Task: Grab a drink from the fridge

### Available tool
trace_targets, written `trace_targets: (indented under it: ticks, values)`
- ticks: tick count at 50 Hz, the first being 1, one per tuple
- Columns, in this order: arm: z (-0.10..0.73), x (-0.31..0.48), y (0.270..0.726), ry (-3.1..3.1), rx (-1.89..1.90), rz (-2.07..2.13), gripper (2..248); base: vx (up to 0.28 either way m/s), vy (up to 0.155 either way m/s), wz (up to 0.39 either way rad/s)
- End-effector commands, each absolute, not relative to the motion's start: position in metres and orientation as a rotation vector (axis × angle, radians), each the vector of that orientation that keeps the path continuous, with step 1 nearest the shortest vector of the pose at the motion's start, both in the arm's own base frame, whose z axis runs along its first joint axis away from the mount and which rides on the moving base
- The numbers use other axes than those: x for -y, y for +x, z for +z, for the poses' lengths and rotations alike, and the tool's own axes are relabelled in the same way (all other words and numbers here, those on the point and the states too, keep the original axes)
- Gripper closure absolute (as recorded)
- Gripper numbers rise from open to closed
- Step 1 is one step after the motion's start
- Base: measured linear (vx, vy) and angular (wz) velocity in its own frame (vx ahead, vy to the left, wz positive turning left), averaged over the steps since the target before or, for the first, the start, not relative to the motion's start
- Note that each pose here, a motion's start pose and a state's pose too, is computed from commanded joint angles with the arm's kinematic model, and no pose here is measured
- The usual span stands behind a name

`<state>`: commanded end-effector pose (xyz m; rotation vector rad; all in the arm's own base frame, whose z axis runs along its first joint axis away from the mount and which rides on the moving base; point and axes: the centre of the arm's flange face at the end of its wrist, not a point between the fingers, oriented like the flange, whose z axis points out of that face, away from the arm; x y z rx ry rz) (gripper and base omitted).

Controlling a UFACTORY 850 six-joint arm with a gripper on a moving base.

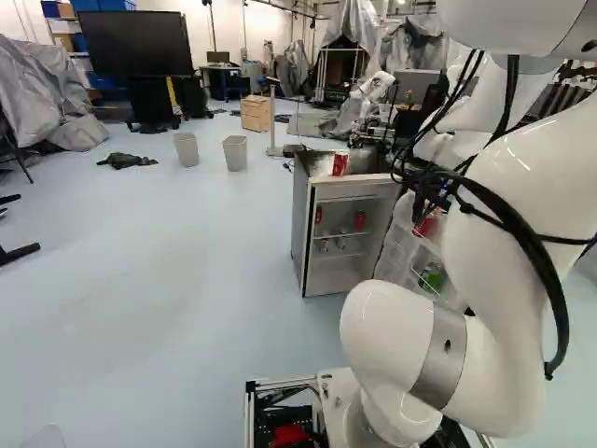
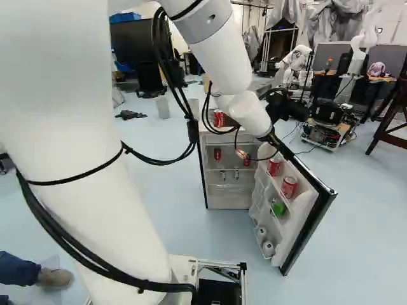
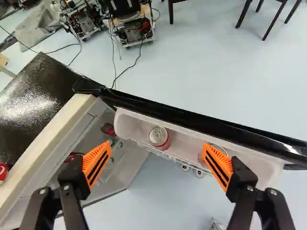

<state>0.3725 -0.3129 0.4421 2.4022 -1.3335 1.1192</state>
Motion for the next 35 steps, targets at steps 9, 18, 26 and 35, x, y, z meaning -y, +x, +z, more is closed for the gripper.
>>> trace_targets:
  ticks: [9, 18, 26, 35]
  values:
    - [0.442, 0.329, 0.372, 2.378, 1.359, 1.114, 3, 0.0, 0.0, 0.0]
    - [0.442, 0.345, 0.372, 2.354, 1.382, 1.112, 3, 0.0, 0.0, 0.0]
    - [0.441, 0.359, 0.373, 2.334, 1.401, 1.111, 3, 0.0, 0.0, 0.0]
    - [0.441, 0.376, 0.375, 2.312, 1.42, 1.111, 3, 0.0, 0.0, 0.0]
